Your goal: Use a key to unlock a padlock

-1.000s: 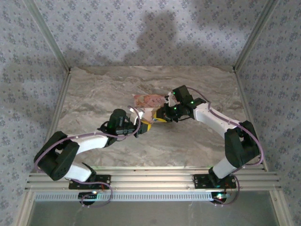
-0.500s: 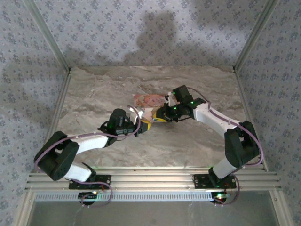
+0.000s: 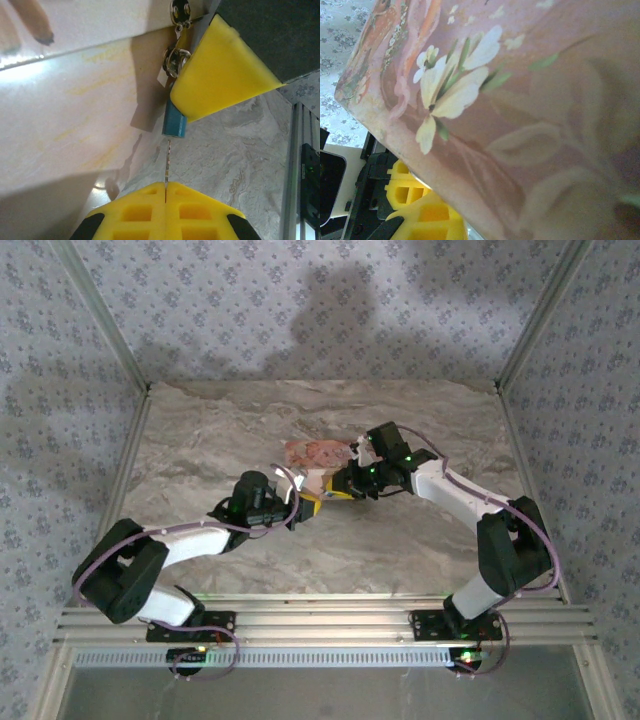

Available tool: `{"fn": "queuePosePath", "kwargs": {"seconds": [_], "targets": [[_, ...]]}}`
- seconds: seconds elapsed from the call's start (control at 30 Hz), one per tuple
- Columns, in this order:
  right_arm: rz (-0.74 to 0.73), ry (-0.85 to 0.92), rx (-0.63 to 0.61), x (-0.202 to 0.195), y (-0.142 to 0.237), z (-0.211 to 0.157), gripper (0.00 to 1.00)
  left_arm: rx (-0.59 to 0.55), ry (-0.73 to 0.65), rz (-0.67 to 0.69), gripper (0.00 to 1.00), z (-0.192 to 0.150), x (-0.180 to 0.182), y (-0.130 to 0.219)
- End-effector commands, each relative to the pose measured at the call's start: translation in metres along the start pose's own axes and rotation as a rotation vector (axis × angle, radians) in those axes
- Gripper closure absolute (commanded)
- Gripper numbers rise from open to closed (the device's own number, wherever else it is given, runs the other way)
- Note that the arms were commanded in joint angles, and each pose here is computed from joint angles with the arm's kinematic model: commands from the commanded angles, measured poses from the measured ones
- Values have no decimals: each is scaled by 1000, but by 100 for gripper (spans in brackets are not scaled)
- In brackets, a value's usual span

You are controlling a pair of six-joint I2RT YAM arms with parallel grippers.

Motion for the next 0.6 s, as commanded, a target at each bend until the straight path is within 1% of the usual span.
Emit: {"fn": "queuePosePath", "kwargs": {"seconds": [0.0,0.33,0.57], "targets": [[71,43,-6,17,7,-1,100,-60,-49,-7,100,19,-5,0],[78,37,-10,19,6,0,100,-67,-44,-15,100,17,-4,-3],[73,30,-13,22,7,2,100,-75,-46,-12,100,13,-5,2]]}}
Point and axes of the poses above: each hand's point on the last joint's axis, 136 mm out from that joint toward the fingers, its own y axis back along the fingers, its own x axis along the line the jaws close on, z = x × y, the point moved 7 cm from there along y, back along the fingers, and after that the axes turned 7 degrees about -y, right-handed, at the moved point
